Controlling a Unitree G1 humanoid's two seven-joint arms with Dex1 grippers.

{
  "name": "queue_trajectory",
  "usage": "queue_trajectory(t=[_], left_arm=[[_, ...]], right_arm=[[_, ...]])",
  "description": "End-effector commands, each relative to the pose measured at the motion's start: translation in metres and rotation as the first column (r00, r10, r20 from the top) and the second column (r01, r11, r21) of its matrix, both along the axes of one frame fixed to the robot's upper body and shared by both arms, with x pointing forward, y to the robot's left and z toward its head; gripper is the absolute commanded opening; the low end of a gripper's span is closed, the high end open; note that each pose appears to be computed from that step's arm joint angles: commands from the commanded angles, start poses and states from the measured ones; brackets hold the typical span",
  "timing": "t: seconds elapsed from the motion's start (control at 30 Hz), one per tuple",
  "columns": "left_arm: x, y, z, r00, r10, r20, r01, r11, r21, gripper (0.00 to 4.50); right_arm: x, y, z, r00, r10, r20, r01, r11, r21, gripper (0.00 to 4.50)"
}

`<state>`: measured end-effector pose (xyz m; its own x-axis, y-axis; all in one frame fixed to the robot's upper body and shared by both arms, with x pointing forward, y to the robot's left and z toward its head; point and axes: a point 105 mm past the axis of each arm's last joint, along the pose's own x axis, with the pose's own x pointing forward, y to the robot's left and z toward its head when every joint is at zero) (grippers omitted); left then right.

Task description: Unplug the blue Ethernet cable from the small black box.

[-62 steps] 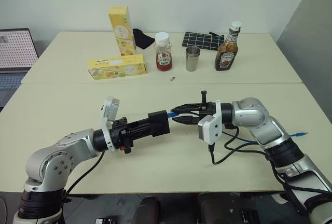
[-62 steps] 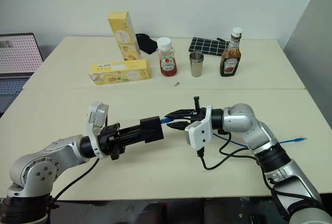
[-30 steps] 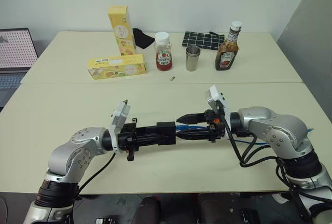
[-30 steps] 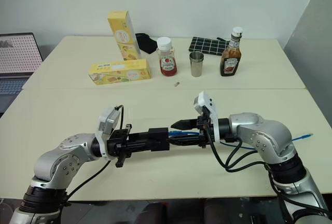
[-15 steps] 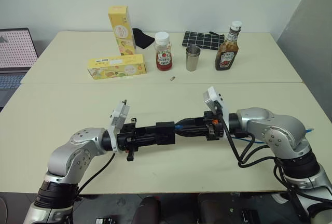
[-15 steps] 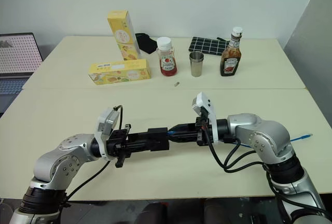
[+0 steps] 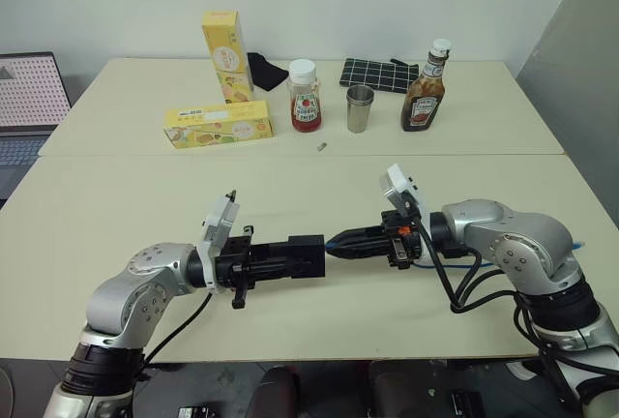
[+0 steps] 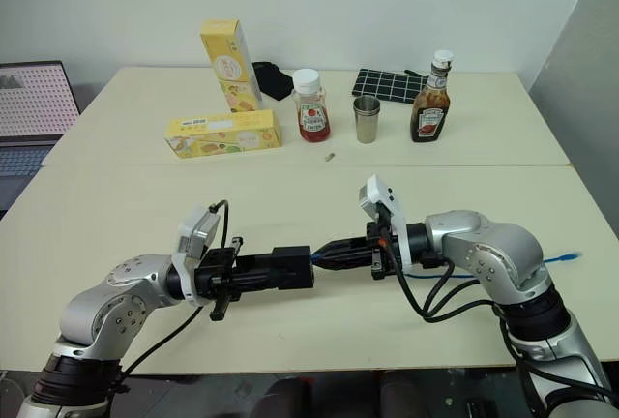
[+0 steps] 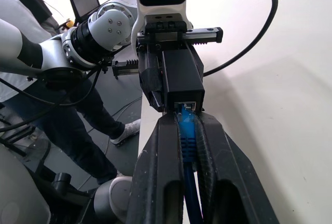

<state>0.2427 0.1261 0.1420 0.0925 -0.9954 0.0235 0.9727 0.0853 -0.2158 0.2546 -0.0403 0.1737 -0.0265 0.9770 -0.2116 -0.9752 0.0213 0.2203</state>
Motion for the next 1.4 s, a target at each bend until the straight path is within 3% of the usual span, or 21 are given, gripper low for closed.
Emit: queue_trajectory(t=[0.03, 0.3, 0.37, 0.47, 0.6, 0.77, 0.8, 0.87, 1.0, 1.2, 1.23, 1.3, 1.4], left_arm=[[-0.003, 0.007, 0.000, 0.999, 0.032, 0.014, -0.032, 0.999, 0.019, 0.79], [-0.001, 0.029, -0.006, 0.983, 0.182, -0.011, -0.182, 0.983, 0.020, 0.79], [-0.001, 0.032, -0.007, 0.979, 0.203, -0.012, -0.203, 0.979, 0.022, 0.79], [0.001, 0.036, -0.007, 0.968, 0.252, -0.019, -0.252, 0.968, 0.018, 0.79], [0.004, 0.037, -0.015, 0.953, 0.303, 0.000, -0.302, 0.951, 0.064, 0.79], [0.013, 0.037, -0.019, 0.928, 0.374, 0.010, -0.373, 0.924, 0.087, 0.79], [0.015, 0.037, -0.019, 0.922, 0.388, 0.015, -0.388, 0.918, 0.088, 0.79], [0.019, 0.040, -0.024, 0.905, 0.426, 0.015, -0.425, 0.897, 0.122, 0.79], [0.025, 0.044, -0.029, 0.872, 0.489, 0.027, -0.488, 0.862, 0.139, 0.79], [0.047, 0.056, -0.026, 0.763, 0.633, 0.129, -0.645, 0.759, 0.094, 0.79], [0.054, 0.062, -0.024, 0.713, 0.682, 0.159, -0.698, 0.712, 0.078, 0.79], [0.064, 0.071, -0.025, 0.648, 0.736, 0.196, -0.757, 0.650, 0.063, 0.79], [0.072, 0.080, -0.027, 0.587, 0.780, 0.219, -0.804, 0.593, 0.043, 0.79]], right_arm=[[0.007, -0.011, 0.006, 0.999, -0.028, 0.041, 0.028, 0.999, -0.020, 0.05], [0.028, -0.042, 0.003, 0.982, -0.174, 0.070, 0.178, 0.983, -0.048, 0.04], [0.044, -0.046, 0.004, 0.958, -0.262, 0.116, 0.266, 0.964, -0.026, 0.04], [0.087, -0.052, -0.009, 0.842, -0.453, 0.294, 0.480, 0.877, -0.024, 0.04], [0.134, -0.059, -0.033, 0.616, -0.642, 0.457, 0.720, 0.694, 0.005, 0.04], [0.146, -0.051, -0.047, 0.560, -0.714, 0.420, 0.777, 0.629, 0.034, 0.04], [0.147, -0.050, -0.046, 0.559, -0.720, 0.411, 0.778, 0.627, 0.039, 0.04], [0.146, -0.052, -0.043, 0.565, -0.720, 0.404, 0.775, 0.631, 0.041, 0.74], [0.139, -0.055, -0.033, 0.597, -0.691, 0.406, 0.743, 0.668, 0.045, 1.70], [0.101, -0.043, -0.010, 0.752, -0.504, 0.425, 0.543, 0.839, 0.036, 3.16], [0.088, -0.037, -0.006, 0.792, -0.442, 0.421, 0.475, 0.880, 0.031, 3.39], [0.067, -0.024, 0.001, 0.845, -0.337, 0.414, 0.361, 0.932, 0.023, 3.39], [0.052, -0.011, 0.006, 0.866, -0.264, 0.425, 0.286, 0.958, 0.013, 3.39]])
